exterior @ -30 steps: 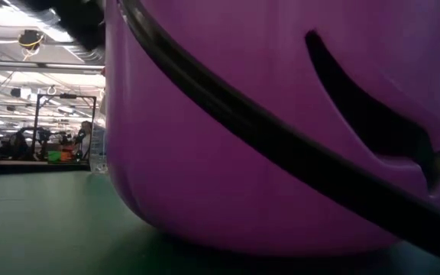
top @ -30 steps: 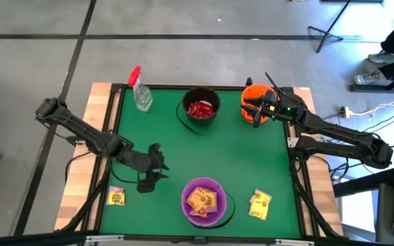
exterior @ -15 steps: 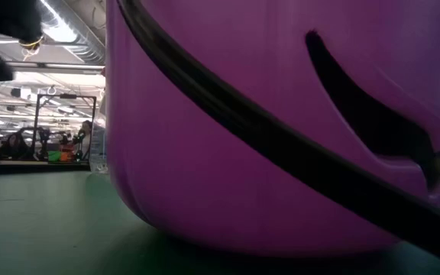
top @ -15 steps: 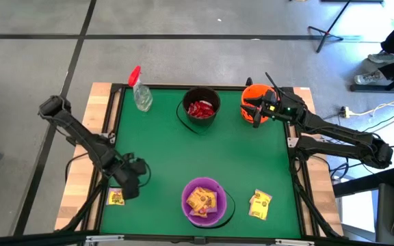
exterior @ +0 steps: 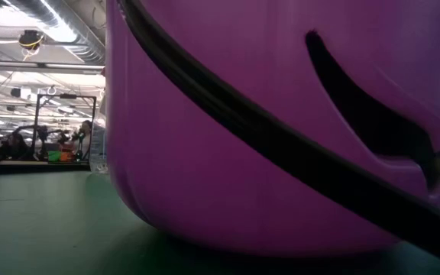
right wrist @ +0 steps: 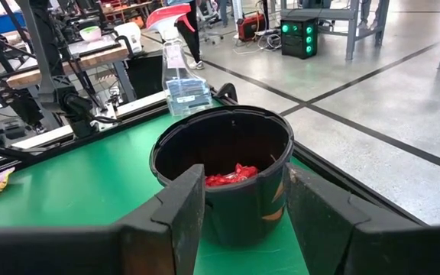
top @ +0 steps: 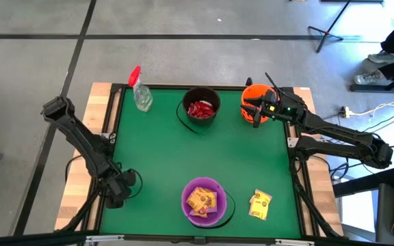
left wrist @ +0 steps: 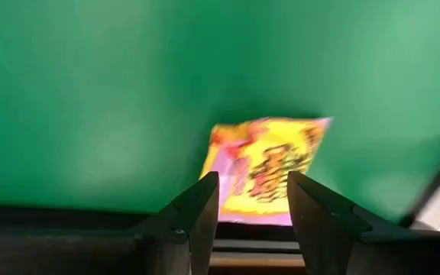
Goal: Organize candy in baskets
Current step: Put the left yellow candy pack into the purple bucket
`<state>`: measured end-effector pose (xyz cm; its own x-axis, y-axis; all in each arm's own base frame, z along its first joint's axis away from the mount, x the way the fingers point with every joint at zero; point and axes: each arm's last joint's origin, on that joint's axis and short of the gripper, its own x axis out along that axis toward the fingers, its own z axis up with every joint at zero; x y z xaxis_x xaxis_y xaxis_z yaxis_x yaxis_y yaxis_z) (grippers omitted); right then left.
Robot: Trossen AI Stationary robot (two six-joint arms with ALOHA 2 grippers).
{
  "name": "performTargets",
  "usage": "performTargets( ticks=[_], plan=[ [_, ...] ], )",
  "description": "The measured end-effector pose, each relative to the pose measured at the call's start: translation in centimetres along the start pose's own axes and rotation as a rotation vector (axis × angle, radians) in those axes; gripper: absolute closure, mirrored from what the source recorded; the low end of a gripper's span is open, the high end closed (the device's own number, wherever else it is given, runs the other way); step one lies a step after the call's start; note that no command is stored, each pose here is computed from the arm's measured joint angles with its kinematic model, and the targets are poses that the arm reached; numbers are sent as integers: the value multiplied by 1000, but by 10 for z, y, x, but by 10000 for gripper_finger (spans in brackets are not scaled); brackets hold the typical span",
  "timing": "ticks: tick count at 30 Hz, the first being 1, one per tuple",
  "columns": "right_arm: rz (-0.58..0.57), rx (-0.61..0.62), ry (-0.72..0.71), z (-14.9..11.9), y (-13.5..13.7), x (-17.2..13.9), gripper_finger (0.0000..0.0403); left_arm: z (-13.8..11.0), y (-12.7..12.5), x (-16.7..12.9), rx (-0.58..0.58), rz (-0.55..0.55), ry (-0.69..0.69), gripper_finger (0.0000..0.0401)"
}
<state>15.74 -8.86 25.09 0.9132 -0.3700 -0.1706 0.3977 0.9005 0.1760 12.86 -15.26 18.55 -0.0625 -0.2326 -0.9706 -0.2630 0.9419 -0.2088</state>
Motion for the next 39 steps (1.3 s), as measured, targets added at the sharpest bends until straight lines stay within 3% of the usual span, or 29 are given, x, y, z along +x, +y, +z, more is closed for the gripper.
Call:
performTargets(
  ticks=[5,11,17,22,31,35,39],
  plan=[
    [0,-1,1,0,0,0,226,-1,2,21,-53,15,75,233],
    [-1,-1,2,0,0,0,226,1,1,34,-41,-11,56,203],
    [0,-1,2,0,0,0,226,0,6,39,-35,6,56,202],
    [0,-1,3,0,0,0,226,-1,8,41,-32,18,48,245],
    [-1,-1,4,0,0,0,226,0,8,40,-28,12,31,382],
    [-1,-1,4,0,0,0,226,4,8,38,-59,16,10,393],
    [-1,-1,3,0,0,0,226,17,5,29,-41,32,-111,396]
  ],
)
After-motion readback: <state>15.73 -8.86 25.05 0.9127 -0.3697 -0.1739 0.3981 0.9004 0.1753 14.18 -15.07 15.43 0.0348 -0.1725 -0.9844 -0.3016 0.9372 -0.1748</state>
